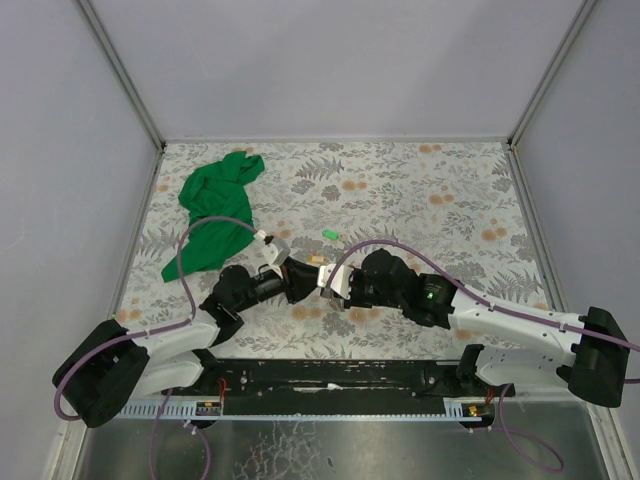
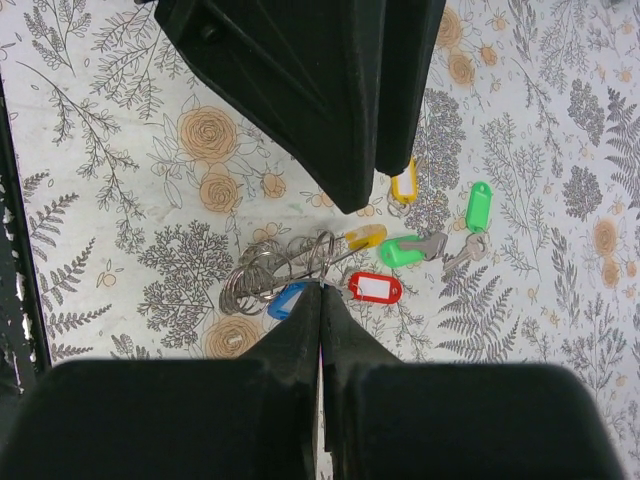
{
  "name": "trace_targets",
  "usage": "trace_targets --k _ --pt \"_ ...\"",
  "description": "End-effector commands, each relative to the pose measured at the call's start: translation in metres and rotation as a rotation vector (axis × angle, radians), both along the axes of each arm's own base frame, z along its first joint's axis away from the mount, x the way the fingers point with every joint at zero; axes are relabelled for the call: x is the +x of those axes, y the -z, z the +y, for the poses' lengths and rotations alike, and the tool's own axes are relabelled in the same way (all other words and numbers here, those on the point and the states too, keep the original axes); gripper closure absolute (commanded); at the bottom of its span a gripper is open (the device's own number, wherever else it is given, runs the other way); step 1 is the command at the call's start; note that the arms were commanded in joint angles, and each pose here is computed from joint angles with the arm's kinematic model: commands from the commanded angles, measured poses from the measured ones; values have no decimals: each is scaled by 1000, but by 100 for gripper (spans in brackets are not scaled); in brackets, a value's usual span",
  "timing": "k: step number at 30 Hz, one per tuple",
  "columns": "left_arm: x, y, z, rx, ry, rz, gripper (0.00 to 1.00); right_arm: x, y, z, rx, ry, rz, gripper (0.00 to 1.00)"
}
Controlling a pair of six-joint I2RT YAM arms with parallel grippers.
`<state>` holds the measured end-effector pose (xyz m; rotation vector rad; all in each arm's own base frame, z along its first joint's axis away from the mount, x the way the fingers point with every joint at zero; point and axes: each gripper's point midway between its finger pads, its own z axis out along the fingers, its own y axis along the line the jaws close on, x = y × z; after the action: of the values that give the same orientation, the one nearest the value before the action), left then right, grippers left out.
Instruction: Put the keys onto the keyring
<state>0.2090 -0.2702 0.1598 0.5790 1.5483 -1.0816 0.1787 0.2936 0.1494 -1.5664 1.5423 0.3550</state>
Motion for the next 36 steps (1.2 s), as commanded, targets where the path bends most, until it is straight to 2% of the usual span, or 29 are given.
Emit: trace_targets --k 1,9,16,25,36 --pt "-8 -2 -7 100 148 -141 69 6 -37 10 70 -6 -68 100" --pt "-13 -1 -18 186 351 -276 67 4 -35 11 54 -18 -54 100" --pt "-24 2 -23 212 466 -311 67 2 -34 13 51 -32 -44 100" --pt "-25 1 -26 219 512 -324 69 0 -34 14 53 -41 -32 100" --pt "-17 0 -26 263 494 -358 67 -4 -32 14 47 -56 -15 100"
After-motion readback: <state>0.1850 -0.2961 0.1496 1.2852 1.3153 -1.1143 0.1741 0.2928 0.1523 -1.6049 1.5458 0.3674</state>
